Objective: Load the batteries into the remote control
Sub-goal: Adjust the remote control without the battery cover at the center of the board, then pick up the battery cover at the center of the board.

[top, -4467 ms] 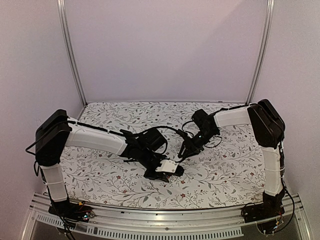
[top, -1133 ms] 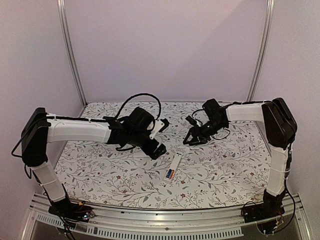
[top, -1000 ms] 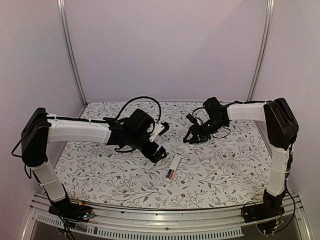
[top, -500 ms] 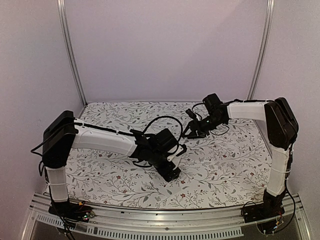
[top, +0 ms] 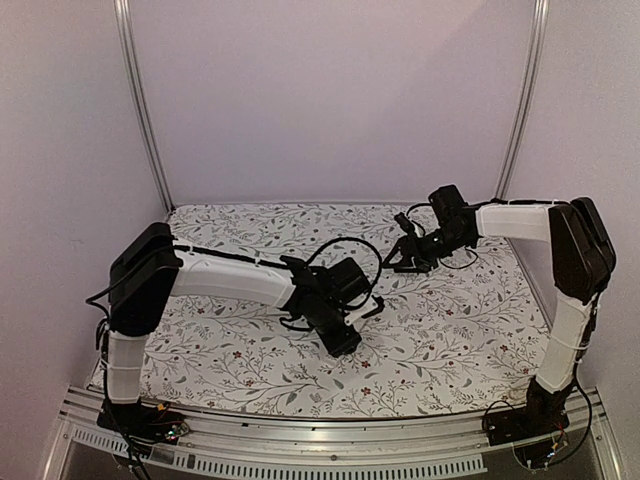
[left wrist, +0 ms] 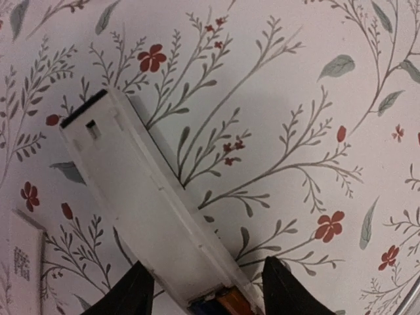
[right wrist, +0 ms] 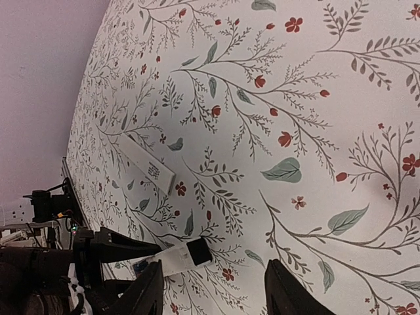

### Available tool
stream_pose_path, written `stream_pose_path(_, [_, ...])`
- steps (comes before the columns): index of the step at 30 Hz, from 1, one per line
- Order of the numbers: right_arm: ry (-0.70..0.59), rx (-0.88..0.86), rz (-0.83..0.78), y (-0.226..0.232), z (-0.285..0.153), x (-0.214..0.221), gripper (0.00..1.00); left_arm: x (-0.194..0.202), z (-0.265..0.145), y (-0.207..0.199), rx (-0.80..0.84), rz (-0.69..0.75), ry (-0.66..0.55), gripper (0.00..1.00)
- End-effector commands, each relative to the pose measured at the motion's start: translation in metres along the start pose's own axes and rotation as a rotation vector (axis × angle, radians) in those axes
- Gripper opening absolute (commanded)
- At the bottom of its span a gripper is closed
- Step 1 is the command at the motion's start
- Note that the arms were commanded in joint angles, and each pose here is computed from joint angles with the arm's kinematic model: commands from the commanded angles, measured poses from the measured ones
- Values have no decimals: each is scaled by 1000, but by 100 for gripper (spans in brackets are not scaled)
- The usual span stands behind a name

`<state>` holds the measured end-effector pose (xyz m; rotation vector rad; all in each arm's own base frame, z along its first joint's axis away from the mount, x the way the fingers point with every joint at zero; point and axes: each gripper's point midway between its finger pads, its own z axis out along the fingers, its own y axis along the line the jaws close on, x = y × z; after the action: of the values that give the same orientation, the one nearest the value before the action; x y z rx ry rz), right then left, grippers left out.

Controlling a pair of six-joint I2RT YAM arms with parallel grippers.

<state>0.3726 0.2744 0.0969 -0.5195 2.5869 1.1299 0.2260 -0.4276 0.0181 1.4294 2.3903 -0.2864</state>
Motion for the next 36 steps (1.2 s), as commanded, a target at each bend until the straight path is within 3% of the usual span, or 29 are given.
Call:
stream_pose_path(1, [-67, 8, -28, 7, -18, -11, 52, 4, -3, -4, 100, 134, 50, 52])
stream_pose_path(8, [-68, -14, -30, 10, -17, -7, 52, 10, -20, -8, 301, 405, 57, 40])
stream_pose_path(13, [-69, -23, -30, 11, -18, -4, 52, 13, -23, 9, 339, 497, 102, 34])
stream_pose_path(15, [-69, -26, -35, 12, -18, -4, 52, 12, -24, 15, 330, 522, 112, 38])
stream_pose_path(18, [-72, -26, -45, 13, -20, -4, 52, -2, -39, 21, 310, 510, 73, 53])
stream_pose_path(22, [-74, -24, -53, 14, -21, -5, 52, -16, -61, 58, 167, 436, -19, 66])
stream_pose_path(28, [-48, -67, -42, 23, -12, -6, 52, 6, -65, 122, 41, 276, 35, 68])
stream_pose_path(32, [2, -85, -65, 37, 5, -2, 51, 22, -69, 164, -63, -7, 35, 67])
stream_pose_path(36, [55, -97, -76, 48, 27, 2, 50, 48, -68, 181, -129, -257, 16, 63])
